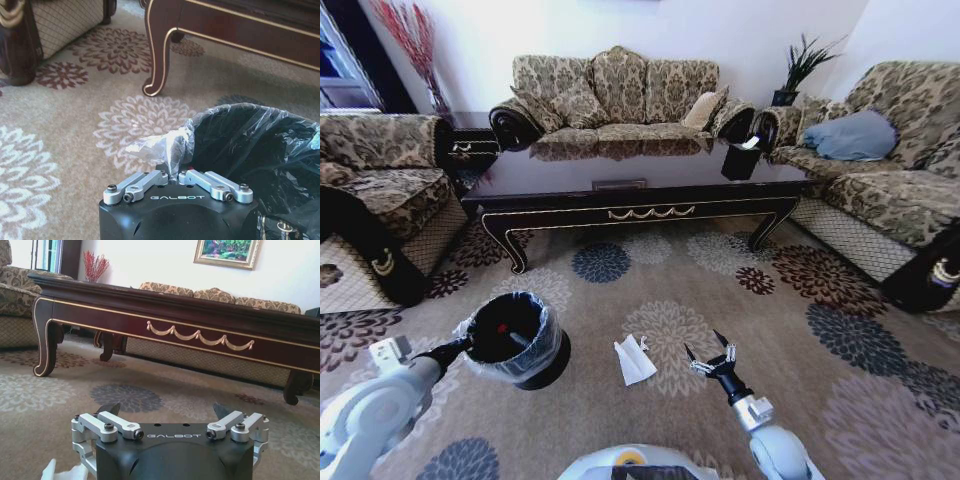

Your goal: Move to the front of the table and pick up the trash from the floor, then place it into the trash bin.

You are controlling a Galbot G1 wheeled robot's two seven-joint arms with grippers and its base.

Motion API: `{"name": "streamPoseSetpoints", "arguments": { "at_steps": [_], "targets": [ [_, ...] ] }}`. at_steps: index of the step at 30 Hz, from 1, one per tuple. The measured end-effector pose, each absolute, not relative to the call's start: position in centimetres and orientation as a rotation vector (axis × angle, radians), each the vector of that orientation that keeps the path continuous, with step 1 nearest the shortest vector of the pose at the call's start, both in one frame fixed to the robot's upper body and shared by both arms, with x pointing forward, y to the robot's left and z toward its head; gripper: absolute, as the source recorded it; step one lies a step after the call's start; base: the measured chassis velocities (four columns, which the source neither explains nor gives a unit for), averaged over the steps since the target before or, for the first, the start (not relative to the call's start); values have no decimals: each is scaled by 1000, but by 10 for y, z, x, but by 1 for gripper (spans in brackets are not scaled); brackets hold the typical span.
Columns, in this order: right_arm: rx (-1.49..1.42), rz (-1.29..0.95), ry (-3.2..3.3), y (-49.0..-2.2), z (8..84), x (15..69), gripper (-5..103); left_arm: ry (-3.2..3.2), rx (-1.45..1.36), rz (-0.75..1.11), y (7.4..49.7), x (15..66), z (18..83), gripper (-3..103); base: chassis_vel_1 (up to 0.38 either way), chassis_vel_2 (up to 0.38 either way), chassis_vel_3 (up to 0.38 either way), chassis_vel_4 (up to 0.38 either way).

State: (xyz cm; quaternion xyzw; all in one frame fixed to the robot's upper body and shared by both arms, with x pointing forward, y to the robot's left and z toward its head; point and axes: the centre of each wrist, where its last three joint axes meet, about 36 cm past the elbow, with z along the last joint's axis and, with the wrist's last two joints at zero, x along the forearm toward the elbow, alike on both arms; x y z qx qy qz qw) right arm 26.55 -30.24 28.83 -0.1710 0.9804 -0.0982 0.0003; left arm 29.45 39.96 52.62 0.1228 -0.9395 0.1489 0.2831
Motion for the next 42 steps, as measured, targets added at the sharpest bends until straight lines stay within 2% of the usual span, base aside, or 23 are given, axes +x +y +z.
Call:
{"name": "streamPoseSetpoints", "arguments": {
  "at_steps": [4,16,25,34,42],
  "targets": [
    [-539,-301,3097,-296,276,266,100,-2504,323,392,397,295,524,4,0,0,0,0],
    [-494,-374,3174,-282,237,297,100,-2380,459,204,443,310,485,4,0,0,0,0],
    [-502,-354,3305,-246,226,327,100,-2421,416,243,428,318,489,4,0,0,0,0],
    [-679,-274,3350,-181,210,348,100,-2444,404,247,419,315,499,4,0,0,0,0],
    [-786,-272,3397,-176,194,335,100,-2457,405,254,420,308,510,4,0,0,0,0]
  ]
}}
